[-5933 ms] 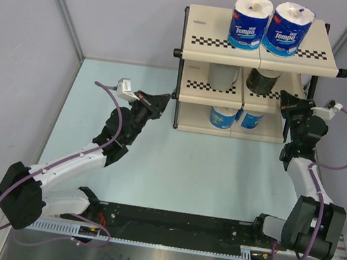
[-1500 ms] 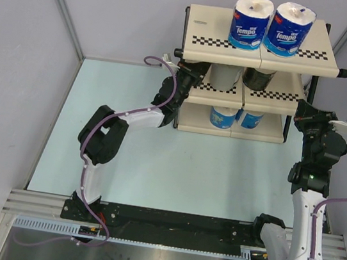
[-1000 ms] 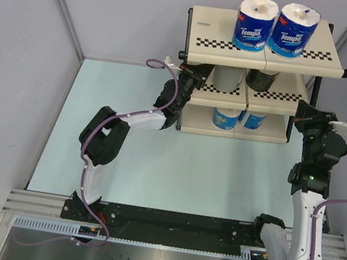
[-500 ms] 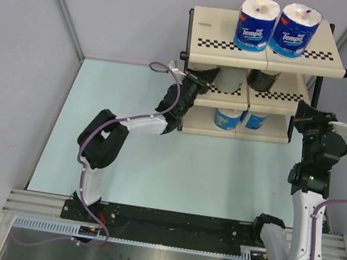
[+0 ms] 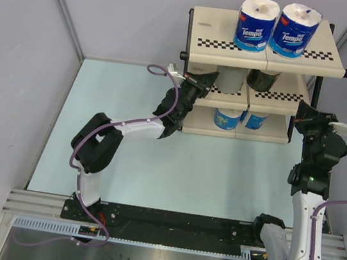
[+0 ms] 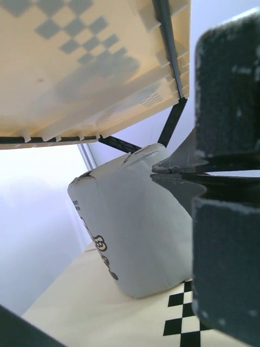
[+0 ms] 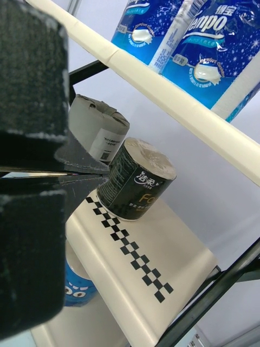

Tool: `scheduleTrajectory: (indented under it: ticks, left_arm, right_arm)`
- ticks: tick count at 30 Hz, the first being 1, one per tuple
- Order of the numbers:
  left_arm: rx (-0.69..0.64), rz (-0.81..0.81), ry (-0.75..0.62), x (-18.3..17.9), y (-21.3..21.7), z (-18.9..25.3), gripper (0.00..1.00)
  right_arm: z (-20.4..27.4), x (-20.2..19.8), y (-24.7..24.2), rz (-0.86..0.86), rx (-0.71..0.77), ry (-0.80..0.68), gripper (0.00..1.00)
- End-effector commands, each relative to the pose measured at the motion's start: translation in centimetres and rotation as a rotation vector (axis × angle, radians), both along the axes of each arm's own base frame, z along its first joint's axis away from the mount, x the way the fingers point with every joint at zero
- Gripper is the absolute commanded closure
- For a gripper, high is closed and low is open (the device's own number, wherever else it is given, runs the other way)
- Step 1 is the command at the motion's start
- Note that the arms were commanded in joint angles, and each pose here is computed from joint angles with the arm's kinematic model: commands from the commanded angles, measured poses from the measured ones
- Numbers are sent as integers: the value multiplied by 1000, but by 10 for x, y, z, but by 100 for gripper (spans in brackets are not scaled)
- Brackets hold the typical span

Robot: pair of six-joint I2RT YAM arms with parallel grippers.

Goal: Place and organize the paper towels onto the shelf

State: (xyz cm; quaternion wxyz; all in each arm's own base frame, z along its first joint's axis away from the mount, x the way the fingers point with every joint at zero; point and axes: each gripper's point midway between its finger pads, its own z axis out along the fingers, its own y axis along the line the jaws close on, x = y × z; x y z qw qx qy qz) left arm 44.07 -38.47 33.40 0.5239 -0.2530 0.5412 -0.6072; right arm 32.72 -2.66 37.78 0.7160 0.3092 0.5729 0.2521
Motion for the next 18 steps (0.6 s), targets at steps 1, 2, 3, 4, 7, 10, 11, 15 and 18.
scheduleTrajectory:
  ticks: [1, 2, 3, 4, 7, 10, 11, 15, 18]
  left_arm:
    - [-42, 17, -56, -4, 7, 28, 100]
    - [-52, 14, -61, -4, 7, 32, 100]
    - [-52, 14, -60, -2, 6, 31, 100]
    - [-58, 15, -65, -2, 5, 36, 100]
    - [-48, 16, -58, 4, 0, 33, 100]
    - [-38, 13, -61, 10, -7, 37, 100]
    - [-35, 8, -57, 11, -9, 35, 100]
    - [-27, -15, -54, 17, -21, 30, 100]
    - [-22, -23, -44, 18, -25, 25, 100]
  right_arm:
    - [10, -7, -1, -19, -27, -32, 100]
    - [10, -7, -2, -20, -25, -32, 100]
    - [9, -7, -2, -20, -25, -30, 100]
    - [9, -7, -2, -20, -25, -30, 100]
    - [9, -7, -2, -18, -25, -30, 100]
    - [9, -8, -2, -19, -27, -30, 100]
    - [10, -8, -1, -19, -30, -33, 100]
    - [9, -8, -2, -21, -30, -30, 100]
    - [10, -9, -2, -23, -33, -31, 100]
